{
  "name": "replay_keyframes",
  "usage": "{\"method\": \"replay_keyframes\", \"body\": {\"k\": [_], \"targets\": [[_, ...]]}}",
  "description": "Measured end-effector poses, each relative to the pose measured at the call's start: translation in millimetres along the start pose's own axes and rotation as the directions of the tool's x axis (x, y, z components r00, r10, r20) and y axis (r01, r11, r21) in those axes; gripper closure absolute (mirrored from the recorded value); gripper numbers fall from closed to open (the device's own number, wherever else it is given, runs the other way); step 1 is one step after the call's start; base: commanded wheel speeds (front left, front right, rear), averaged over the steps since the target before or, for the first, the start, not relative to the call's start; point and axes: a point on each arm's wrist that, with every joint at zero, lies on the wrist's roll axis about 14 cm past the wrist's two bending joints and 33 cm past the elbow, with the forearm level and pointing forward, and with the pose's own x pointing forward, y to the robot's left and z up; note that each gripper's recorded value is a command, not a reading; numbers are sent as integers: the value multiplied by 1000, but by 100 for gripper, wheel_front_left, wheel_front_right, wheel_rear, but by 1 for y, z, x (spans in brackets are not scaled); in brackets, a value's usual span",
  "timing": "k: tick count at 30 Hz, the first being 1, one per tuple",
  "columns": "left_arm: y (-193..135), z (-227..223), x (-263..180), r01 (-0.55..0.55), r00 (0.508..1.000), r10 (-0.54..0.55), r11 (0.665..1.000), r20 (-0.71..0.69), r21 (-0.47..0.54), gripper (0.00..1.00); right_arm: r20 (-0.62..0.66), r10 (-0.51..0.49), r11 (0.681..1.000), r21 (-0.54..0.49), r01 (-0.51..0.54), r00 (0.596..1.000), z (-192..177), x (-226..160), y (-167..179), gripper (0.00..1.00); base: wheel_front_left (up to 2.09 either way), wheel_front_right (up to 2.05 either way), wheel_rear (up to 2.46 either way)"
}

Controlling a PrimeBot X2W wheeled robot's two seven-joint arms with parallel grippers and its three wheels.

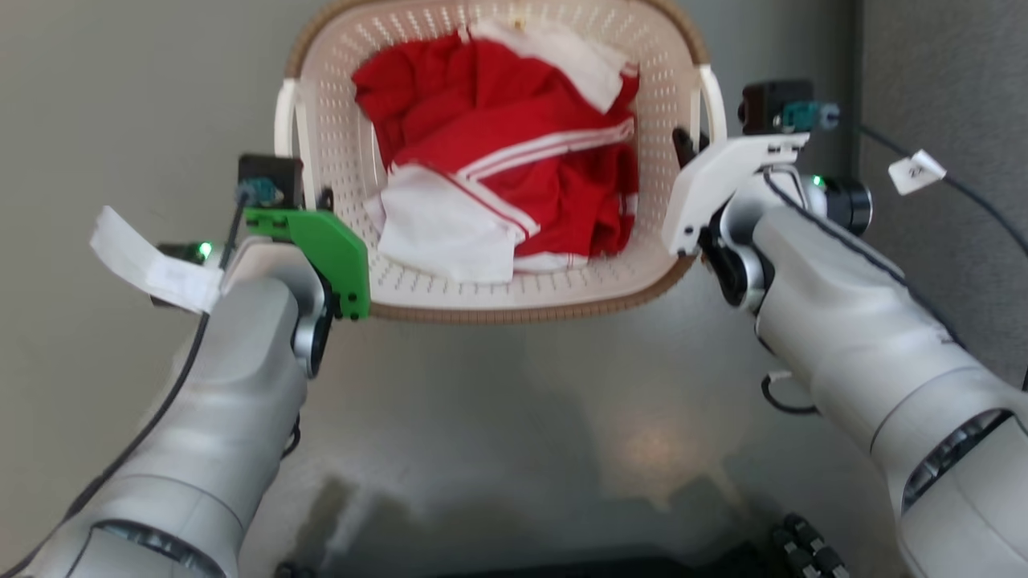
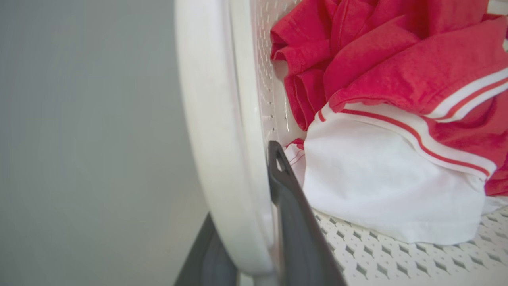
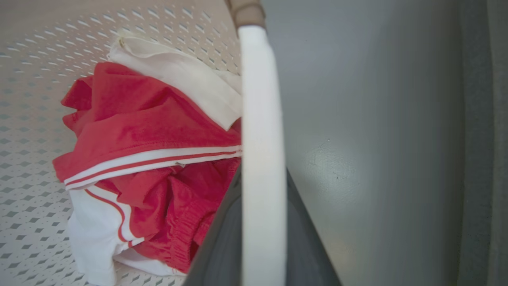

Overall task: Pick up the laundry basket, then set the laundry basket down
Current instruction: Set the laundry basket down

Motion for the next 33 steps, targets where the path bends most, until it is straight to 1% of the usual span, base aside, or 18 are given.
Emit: {"method": "replay_keyframes", "body": {"k": [3, 8, 12, 17, 23, 33], "targets": [[2, -4, 7, -3, 1000, 3, 1000, -2, 1, 100, 2, -2, 1000, 3, 2, 1000, -2, 8, -3, 100, 0, 0, 0], [6, -23, 20, -5, 999, 5, 1000, -40, -3, 100, -40, -9, 1000, 13, 10, 999, -23, 20, -8, 100, 0, 0, 0], [7, -31, 26, -4, 999, 4, 1000, -49, 2, 100, -55, -12, 1000, 17, 13, 998, -33, 27, -11, 100, 0, 0, 0], [10, -31, 33, -5, 999, 5, 1000, -49, 9, 100, -59, -11, 1000, 18, 12, 998, -37, 32, -12, 100, 0, 0, 0], [13, -30, 44, -7, 999, 8, 1000, -43, 12, 100, -47, -7, 1000, 10, 7, 999, -32, 44, -13, 100, 0, 0, 0], [15, -42, 52, -8, 998, 8, 1000, -61, 10, 100, -69, -9, 1000, 3, 9, 998, -45, 52, -16, 100, 0, 0, 0]]}}
